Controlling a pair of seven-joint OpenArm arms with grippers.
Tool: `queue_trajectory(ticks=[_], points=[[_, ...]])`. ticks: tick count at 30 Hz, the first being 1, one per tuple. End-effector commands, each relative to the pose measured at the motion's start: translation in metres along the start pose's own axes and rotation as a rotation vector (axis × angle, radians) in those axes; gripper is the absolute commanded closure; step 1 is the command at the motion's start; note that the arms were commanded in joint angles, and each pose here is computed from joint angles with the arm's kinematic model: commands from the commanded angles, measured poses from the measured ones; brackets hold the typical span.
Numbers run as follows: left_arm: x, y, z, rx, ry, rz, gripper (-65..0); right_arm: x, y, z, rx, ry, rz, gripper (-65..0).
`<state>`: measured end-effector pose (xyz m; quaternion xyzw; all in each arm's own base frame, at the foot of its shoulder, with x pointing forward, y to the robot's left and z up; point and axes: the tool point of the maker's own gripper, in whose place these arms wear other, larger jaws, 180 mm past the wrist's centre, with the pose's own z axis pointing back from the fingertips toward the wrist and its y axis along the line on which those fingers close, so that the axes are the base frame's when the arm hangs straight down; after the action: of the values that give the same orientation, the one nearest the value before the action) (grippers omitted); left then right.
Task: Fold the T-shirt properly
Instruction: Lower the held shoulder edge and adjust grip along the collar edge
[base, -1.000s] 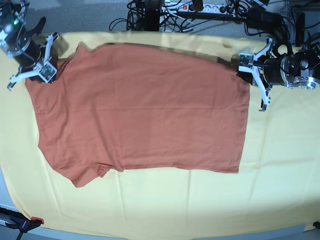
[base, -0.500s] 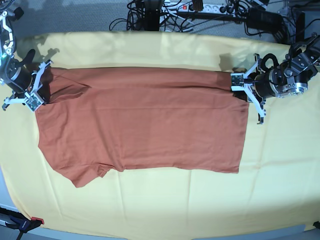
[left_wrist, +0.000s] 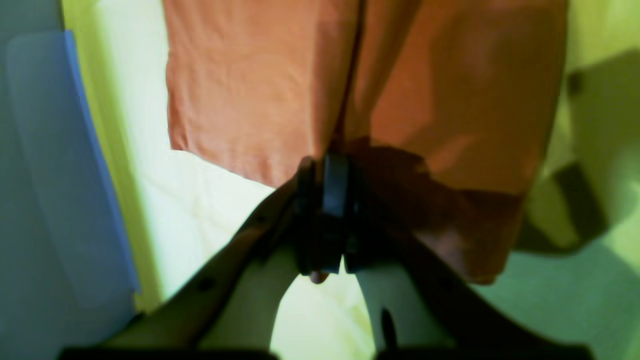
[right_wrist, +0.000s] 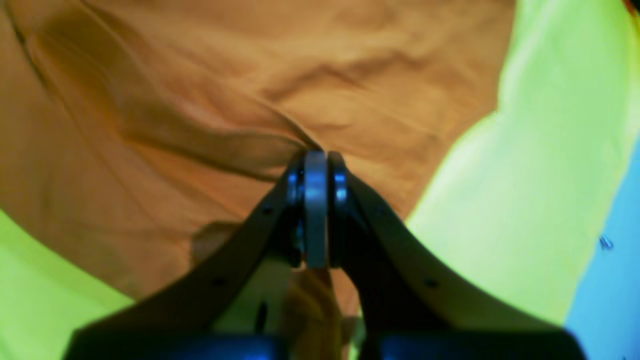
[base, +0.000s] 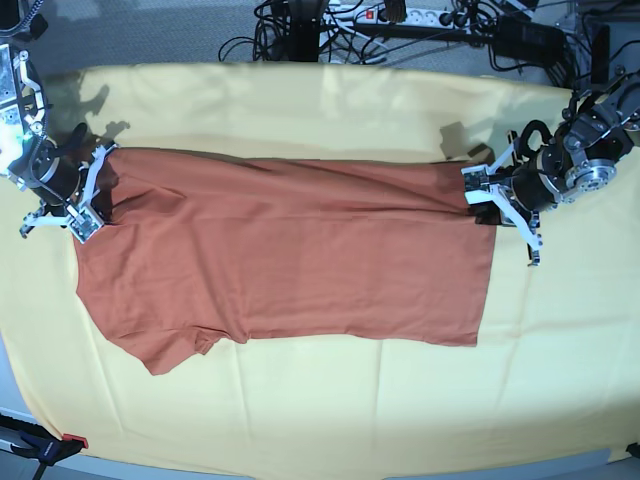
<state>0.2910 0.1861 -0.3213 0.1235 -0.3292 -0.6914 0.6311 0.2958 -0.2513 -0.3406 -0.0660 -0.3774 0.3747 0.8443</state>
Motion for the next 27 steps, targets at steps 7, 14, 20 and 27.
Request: queue_trajectory(ticks=[7, 14, 20, 27], points=[[0.001, 0.01, 0.005, 0.015, -0.009, -0.008, 0.0, 0.01, -0.023, 0.002, -0.115, -0.033, -0.051, 0.0], [0.002, 0.01, 0.005, 0.015, -0.016, -0.008, -2.2, 0.014, -0.026, 0.001, -0.138, -0.042, -0.034, 0.0], [0.002, 0.01, 0.005, 0.015, -0.017, -0.008, -2.2, 0.018, -0.032, 0.001, -0.162, -0.056, -0.033, 0.0], [0.002, 0.01, 0.005, 0.015, -0.017, -0.008, -2.2, 0.017, -0.025, 0.0, -0.13, -0.049, -0.003, 0.0]])
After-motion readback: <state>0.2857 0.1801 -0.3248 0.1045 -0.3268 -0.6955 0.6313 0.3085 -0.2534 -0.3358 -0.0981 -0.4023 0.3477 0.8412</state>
